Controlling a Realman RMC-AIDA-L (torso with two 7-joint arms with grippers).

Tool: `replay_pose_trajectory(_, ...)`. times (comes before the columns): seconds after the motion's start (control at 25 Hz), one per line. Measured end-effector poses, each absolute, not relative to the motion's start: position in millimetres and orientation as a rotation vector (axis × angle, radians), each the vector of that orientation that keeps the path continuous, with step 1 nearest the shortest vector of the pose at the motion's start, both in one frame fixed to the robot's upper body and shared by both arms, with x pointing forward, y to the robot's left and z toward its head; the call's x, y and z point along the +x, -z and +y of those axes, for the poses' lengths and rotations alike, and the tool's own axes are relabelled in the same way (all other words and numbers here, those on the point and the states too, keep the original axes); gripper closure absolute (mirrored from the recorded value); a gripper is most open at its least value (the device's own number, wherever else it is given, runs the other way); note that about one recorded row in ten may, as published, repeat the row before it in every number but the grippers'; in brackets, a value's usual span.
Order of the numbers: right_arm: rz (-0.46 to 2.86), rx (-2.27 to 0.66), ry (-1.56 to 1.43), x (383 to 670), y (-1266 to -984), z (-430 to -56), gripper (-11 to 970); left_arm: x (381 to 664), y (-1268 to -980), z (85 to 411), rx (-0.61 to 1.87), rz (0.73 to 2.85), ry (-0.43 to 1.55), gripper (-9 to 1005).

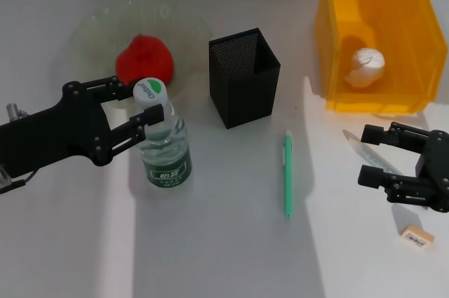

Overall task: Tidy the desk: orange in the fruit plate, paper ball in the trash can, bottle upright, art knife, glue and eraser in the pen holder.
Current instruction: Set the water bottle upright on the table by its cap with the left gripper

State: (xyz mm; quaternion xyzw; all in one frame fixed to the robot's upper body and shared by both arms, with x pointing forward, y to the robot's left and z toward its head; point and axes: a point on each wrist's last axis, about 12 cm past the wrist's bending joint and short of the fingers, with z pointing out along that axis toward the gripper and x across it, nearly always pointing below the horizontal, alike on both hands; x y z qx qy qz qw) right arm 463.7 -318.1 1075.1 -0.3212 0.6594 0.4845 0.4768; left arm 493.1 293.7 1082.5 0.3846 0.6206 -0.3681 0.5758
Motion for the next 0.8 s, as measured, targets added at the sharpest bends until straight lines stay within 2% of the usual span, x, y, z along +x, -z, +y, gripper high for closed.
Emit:
replay_pose_trajectory(0.72,1.604,-0.78,-1.186,463.8,-1075.6,-317.2,159,490.2,-1074.6,299.0,0.826,1.474,0.848,556)
replay_pose_trajectory(0.8,1.603,-0.779,-1.187,463.7,-1075.4,-316.9,159,489.3,-1074.6,299.8,0.823,1.473,0.849,470)
